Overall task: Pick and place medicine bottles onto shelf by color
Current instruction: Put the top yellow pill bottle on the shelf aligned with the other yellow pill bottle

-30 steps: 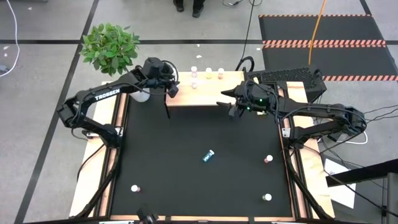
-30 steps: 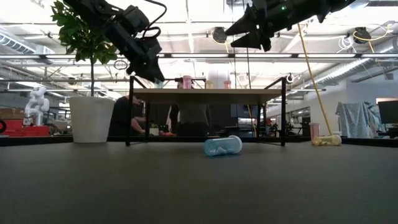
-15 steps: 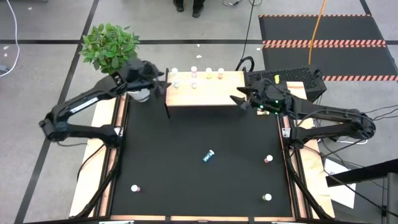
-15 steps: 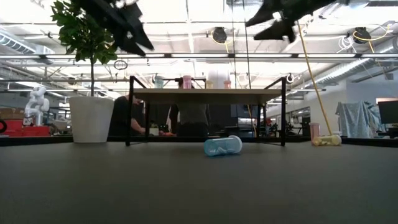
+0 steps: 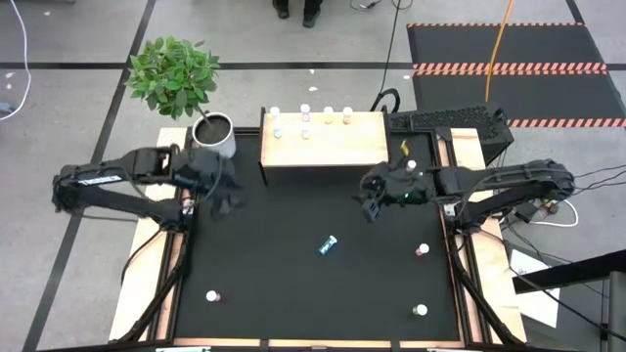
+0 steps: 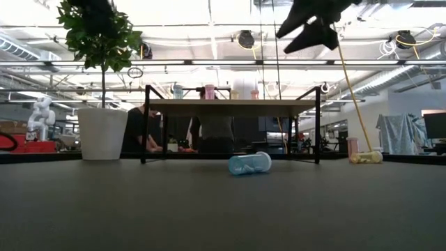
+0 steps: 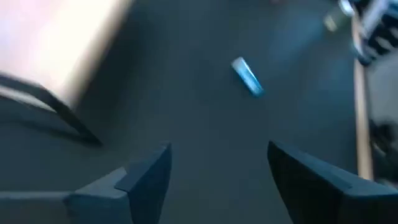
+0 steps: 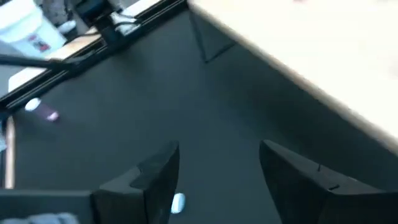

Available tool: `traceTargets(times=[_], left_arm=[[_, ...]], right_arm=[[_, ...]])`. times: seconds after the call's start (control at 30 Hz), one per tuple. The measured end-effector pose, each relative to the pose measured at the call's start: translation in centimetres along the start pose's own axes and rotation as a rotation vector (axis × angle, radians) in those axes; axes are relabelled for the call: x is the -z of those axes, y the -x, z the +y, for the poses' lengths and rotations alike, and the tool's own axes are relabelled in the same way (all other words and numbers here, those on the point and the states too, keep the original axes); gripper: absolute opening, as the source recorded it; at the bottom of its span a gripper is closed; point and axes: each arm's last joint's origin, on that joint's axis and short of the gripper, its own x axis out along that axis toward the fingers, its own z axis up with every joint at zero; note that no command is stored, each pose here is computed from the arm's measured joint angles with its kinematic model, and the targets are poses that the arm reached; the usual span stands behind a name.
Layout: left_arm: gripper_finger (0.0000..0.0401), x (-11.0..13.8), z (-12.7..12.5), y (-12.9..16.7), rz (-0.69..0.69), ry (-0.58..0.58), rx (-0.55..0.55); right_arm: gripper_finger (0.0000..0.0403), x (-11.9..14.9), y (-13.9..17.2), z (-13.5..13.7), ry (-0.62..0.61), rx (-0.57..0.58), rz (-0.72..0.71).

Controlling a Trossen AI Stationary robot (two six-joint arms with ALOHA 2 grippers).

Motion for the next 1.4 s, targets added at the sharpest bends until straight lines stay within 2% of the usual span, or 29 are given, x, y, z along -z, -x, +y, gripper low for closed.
traceTargets(times=[0.17, 0.33, 0.4, 0.5, 0.6, 0.67, 0.83, 0.93, 1.03, 1.2, 1.4], left_arm=[[0.0237, 1.4, -3.5, -1.0, 0.101, 0.014, 0.055], [0.0223, 2.1, -7.1, -2.9, 0.105, 0.127, 0.031], [0.0223, 2.2, -8.7, -3.9, 0.066, 0.159, 0.023], [0.0223, 1.8, -10.9, -6.2, -0.026, 0.219, 0.012], [0.0223, 1.2, -13.0, -9.4, -0.07, 0.296, 0.075], [0.0223, 1.0, -14.4, -11.8, -0.084, 0.338, 0.143], [0.0223, 1.4, -17.7, -17.2, -0.134, 0.438, 0.282], [0.0223, 1.4, -19.1, -20.0, -0.141, 0.48, 0.306], [0.0223, 0.6, -20.3, -22.2, -0.125, 0.47, 0.29], [0.0223, -2.4, -21.8, -24.6, -0.09, 0.401, 0.259], [0.0223, -7.4, -21.0, -24.0, -0.134, 0.338, 0.2]], right_arm=[[0.0212, 0.3, 0.1, 2.2, 0.086, -0.055, -0.023], [0.0212, 1.4, 0.6, 2.9, 0.12, -0.141, 0.029], [0.0212, 2.3, 0.3, 3.0, 0.093, -0.186, 0.082], [0.0212, 4.4, -0.4, 2.7, -0.026, -0.225, 0.225], [0.0212, 6.2, -0.5, 2.2, -0.072, -0.267, 0.382], [0.0212, 7.7, 0.1, 1.9, -0.075, -0.225, 0.459], [0.0212, 9.7, 2.8, 1.1, -0.01, -0.099, 0.512], [0.0212, 10.0, 4.4, 0.2, 0.021, -0.049, 0.53], [0.0212, 10.0, 5.8, -1.1, 0.025, 0.006, 0.53], [0.0212, 9.9, 7.8, -3.7, 0.005, 0.157, 0.481], [0.0212, 8.9, 8.7, -6.8, -0.075, 0.459, 0.257]])
